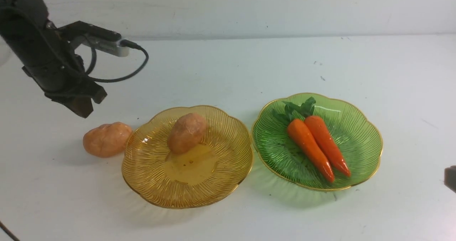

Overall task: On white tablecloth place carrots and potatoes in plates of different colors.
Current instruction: 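Put the potatoes from the left side into the left plate with the left gripper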

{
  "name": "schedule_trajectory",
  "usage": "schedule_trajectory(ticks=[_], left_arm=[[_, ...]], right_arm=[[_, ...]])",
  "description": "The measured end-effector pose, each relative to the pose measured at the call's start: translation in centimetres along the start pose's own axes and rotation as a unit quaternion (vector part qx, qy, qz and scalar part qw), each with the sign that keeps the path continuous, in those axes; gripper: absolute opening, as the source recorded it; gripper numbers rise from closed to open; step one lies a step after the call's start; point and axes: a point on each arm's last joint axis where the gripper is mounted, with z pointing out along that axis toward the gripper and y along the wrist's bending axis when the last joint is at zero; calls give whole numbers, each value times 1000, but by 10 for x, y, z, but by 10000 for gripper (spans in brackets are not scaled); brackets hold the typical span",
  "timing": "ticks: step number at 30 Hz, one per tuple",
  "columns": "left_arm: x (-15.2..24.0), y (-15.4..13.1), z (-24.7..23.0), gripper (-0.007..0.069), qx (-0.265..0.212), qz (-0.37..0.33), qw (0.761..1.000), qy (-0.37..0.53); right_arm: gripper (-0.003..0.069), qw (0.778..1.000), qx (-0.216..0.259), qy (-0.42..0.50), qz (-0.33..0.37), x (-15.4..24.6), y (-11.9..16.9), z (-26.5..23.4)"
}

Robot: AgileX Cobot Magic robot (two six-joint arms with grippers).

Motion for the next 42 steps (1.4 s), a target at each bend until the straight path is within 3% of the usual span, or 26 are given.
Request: schedule_trajectory(ticks=[2,6,12,22,34,38,42], left_arm=[[-1,2,5,463,-4,7,1000,2],[0,6,18,580,-3,23,1000,14],[-1,10,38,652,1,34,999,24],[-1,18,65,593,-8,41,998,37],[0,19,64,400,-4,30,998,62],[-13,27,36,371,-30,23,997,69],[-37,23,-21,368,-55,-43,997,-27]], right_arm=[[-15,1000,0,0,0,0,0,0],[-15,1000,0,0,0,0,0,0],[-15,1000,0,0,0,0,0,0],[-15,1000,0,0,0,0,0,0],[-15,1000,0,0,0,0,0,0],[-15,1000,0,0,0,0,0,0],[-15,1000,0,0,0,0,0,0]])
